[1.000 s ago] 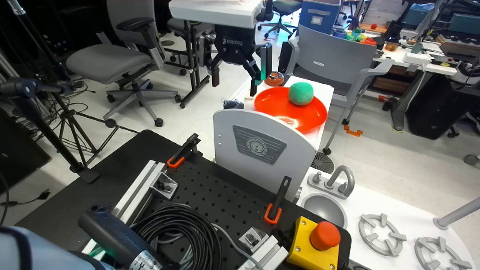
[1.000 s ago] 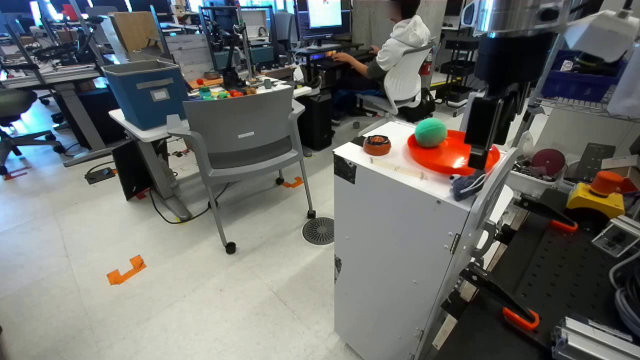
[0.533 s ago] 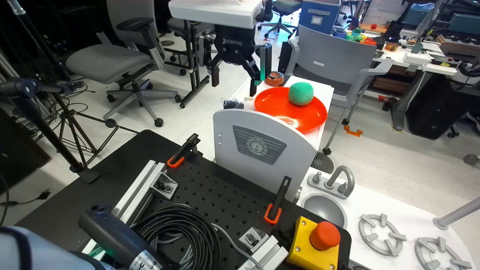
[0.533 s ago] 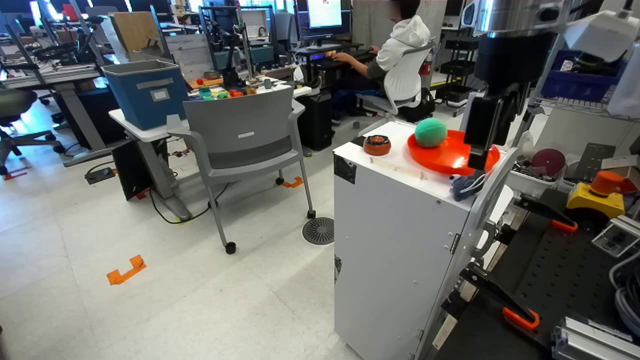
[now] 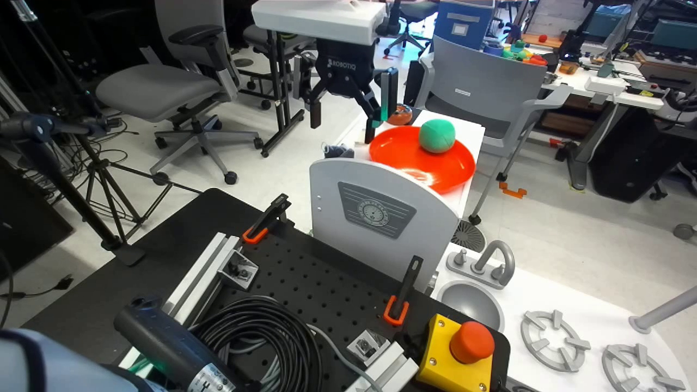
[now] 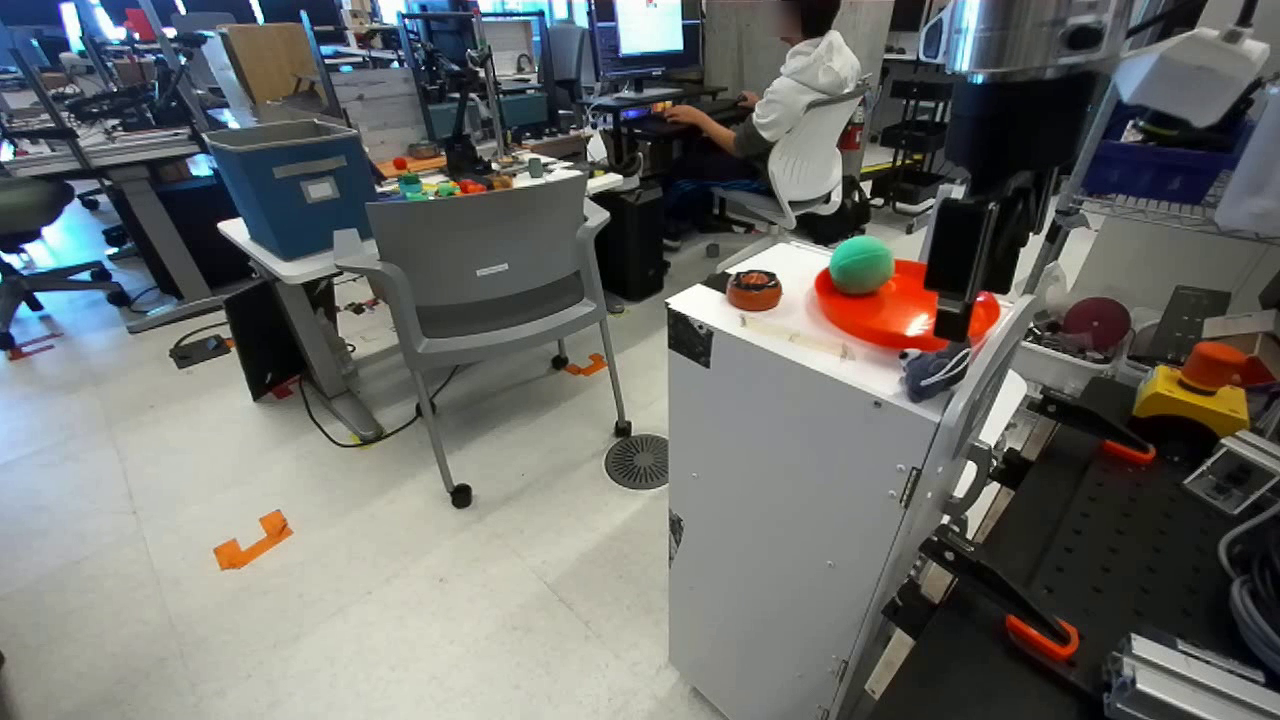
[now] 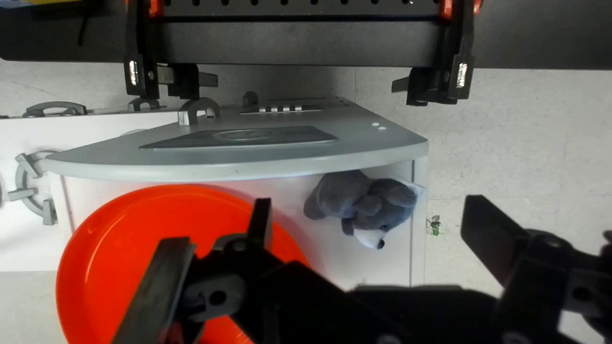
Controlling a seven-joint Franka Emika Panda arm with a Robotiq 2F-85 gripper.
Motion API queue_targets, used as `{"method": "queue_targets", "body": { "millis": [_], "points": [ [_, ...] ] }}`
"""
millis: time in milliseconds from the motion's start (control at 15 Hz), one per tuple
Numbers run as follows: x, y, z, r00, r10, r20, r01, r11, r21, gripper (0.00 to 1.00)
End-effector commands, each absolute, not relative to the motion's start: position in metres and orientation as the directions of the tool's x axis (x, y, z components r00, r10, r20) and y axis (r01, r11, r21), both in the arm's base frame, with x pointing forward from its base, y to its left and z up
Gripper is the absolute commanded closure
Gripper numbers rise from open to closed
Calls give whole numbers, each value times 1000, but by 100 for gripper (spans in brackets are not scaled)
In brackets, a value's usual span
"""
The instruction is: Pick up the grey bear and put it on the red plate
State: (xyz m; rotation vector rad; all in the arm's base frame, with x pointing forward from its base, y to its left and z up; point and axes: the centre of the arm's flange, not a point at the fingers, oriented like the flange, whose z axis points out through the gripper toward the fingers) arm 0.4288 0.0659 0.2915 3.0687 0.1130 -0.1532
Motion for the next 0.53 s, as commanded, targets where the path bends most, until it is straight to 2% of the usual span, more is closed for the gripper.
{"method": "queue_targets", "body": {
  "millis": [0, 467],
  "points": [
    [442, 63, 291, 990, 41, -137, 49, -997, 52, 0],
    [435, 70, 290, 983, 86, -161, 92, -995, 28, 0]
  ]
}}
